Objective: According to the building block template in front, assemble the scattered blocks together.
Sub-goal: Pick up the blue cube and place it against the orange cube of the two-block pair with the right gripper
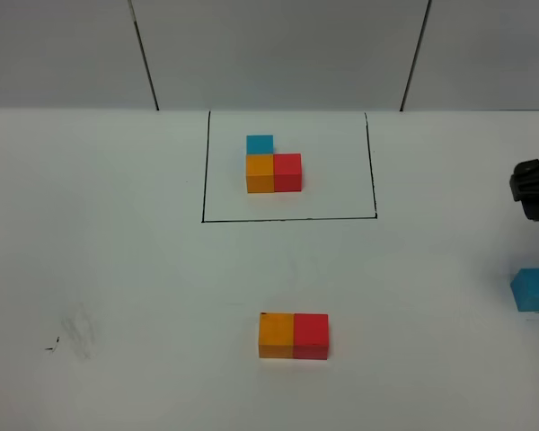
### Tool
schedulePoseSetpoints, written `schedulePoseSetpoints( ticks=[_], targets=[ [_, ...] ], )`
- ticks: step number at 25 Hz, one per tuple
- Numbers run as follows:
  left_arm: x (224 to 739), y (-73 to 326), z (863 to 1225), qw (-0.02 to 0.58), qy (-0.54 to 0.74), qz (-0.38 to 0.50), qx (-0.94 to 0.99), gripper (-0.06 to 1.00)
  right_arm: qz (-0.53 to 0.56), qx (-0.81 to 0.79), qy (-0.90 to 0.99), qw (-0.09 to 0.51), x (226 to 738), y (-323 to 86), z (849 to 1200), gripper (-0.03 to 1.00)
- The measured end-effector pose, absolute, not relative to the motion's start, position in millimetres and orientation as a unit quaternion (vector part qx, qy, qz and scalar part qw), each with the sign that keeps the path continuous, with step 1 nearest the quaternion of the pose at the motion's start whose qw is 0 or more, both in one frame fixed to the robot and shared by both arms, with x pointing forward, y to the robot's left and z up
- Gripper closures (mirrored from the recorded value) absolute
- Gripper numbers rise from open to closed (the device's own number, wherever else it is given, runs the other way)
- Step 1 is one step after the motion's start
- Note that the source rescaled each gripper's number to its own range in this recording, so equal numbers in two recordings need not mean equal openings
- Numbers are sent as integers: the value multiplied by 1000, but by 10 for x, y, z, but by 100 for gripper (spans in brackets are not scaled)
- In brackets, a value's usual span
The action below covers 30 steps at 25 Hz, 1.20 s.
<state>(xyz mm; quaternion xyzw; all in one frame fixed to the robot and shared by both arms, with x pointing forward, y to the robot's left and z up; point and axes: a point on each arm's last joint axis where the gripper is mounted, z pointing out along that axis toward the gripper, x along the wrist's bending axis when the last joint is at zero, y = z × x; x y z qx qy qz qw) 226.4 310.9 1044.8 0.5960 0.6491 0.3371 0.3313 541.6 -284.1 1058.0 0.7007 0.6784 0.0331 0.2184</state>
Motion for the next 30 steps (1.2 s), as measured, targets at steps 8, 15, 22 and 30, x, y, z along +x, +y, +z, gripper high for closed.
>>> schedulePoseSetpoints(
  ticks=[8,15,22,30],
  targets=[
    [2264,3109,10448,331,649,337,596,28,54,696,688,198,5398,-2986,9938,-1],
    [2264,3109,10448,331,649,337,596,28,44,698,694,174,5579,-3020,9523,0],
    [2264,3109,10448,331,649,337,596,28,22,706,690,156,5596,-3132,9348,2],
    [2264,3109,10448,331,649,337,596,28,36,708,689,148,5629,-3105,9284,5]
  ],
)
